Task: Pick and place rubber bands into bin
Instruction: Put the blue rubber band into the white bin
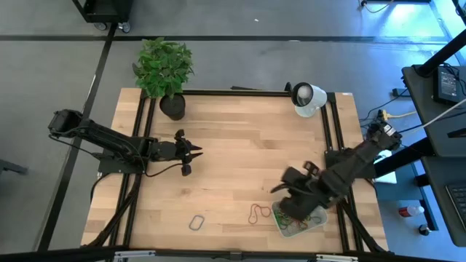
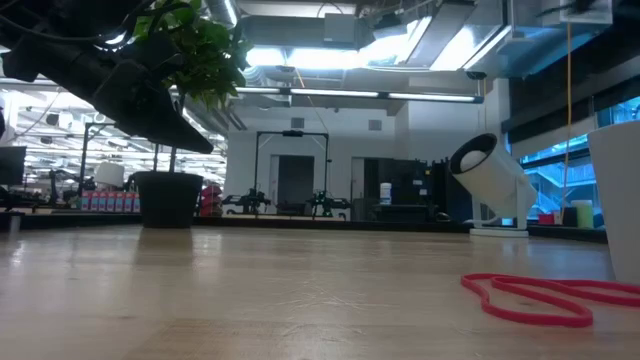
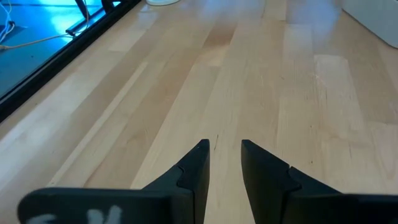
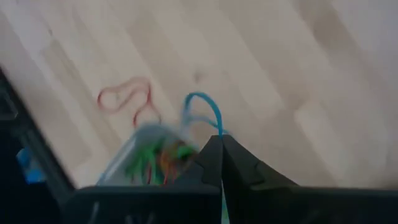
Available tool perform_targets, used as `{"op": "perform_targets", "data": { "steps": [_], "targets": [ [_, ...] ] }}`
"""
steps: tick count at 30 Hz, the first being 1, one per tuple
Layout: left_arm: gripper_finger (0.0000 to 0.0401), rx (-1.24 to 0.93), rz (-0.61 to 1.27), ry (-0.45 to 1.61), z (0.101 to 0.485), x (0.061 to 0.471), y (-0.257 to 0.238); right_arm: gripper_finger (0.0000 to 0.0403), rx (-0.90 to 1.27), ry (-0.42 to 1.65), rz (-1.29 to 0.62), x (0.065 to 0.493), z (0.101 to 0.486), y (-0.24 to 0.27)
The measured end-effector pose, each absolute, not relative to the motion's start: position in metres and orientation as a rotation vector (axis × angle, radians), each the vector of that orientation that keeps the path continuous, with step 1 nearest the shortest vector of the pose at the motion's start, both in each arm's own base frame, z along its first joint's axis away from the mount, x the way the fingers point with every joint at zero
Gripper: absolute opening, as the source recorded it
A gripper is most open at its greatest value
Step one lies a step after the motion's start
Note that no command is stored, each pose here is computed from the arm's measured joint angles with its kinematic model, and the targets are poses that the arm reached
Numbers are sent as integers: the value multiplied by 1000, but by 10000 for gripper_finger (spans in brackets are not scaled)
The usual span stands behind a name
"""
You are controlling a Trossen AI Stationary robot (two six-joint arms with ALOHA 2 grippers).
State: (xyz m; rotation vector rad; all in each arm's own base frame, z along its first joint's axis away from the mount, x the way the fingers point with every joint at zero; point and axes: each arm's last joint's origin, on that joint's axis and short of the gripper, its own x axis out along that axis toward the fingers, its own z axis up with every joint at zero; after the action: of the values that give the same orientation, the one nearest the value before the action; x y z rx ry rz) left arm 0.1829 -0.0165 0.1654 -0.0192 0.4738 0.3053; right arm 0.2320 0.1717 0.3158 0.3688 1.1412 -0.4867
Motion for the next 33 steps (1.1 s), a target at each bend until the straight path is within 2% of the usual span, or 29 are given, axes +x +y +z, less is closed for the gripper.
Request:
{"op": "perform_targets", "data": {
  "steps": [5, 9, 16, 22, 27, 33],
  "targets": [
    [86, -19, 305, 474, 165, 183, -17, 0, 506, 1257, -537, 201, 314, 197],
    [86, -19, 305, 474, 165, 183, -17, 0, 547, 1267, -574, 188, 310, 212],
    [86, -20, 305, 473, 165, 183, -17, 0, 480, 1305, -663, 199, 277, 233],
    [86, -26, 307, 472, 165, 183, -17, 0, 412, 1337, -632, 219, 238, 255],
    [86, -27, 307, 472, 165, 183, -17, 0, 372, 1375, -637, 228, 209, 262],
    [86, -27, 307, 472, 165, 183, -17, 0, 424, 1365, -627, 220, 177, 253]
  ]
}}
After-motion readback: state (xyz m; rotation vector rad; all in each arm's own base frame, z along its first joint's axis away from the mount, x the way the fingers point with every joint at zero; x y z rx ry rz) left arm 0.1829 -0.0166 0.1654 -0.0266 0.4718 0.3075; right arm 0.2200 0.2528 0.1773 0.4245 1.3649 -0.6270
